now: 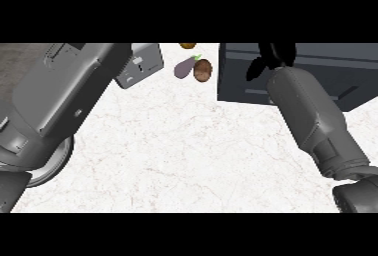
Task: Pick up the can, place it into the drawer and close the drawer
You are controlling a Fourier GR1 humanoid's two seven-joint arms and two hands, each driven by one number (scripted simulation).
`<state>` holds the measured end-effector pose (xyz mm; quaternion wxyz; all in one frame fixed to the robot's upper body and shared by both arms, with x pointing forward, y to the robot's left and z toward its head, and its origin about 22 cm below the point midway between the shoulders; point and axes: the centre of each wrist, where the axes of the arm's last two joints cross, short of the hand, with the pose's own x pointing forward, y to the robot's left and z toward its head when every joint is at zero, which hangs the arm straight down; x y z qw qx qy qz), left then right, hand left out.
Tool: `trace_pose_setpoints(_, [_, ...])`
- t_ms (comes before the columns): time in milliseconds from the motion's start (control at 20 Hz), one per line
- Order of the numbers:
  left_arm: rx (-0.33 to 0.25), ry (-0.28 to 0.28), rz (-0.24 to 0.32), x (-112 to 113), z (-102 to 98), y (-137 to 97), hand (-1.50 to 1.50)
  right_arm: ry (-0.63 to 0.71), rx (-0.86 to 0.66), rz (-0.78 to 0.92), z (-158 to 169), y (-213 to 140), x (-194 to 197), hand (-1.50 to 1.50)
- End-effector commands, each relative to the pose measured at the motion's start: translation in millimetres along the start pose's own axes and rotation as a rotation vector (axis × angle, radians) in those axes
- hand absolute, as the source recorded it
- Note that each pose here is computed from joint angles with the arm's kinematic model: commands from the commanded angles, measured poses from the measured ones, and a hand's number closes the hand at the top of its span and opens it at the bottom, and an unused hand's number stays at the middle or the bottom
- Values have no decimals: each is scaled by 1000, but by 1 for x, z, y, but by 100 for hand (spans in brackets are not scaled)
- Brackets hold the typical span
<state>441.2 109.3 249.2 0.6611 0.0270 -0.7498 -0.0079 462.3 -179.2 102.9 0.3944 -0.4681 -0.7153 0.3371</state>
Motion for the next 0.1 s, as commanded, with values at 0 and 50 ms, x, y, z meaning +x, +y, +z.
trace_pose_setpoints(0, [-15,-7,-3,-11,7,11,-150,14,-141,-132,-30,-25,26,-150])
trace_pose_setpoints(50, [-8,-9,4,-10,11,5,-150,3,-141,-130,-25,-21,20,-150])
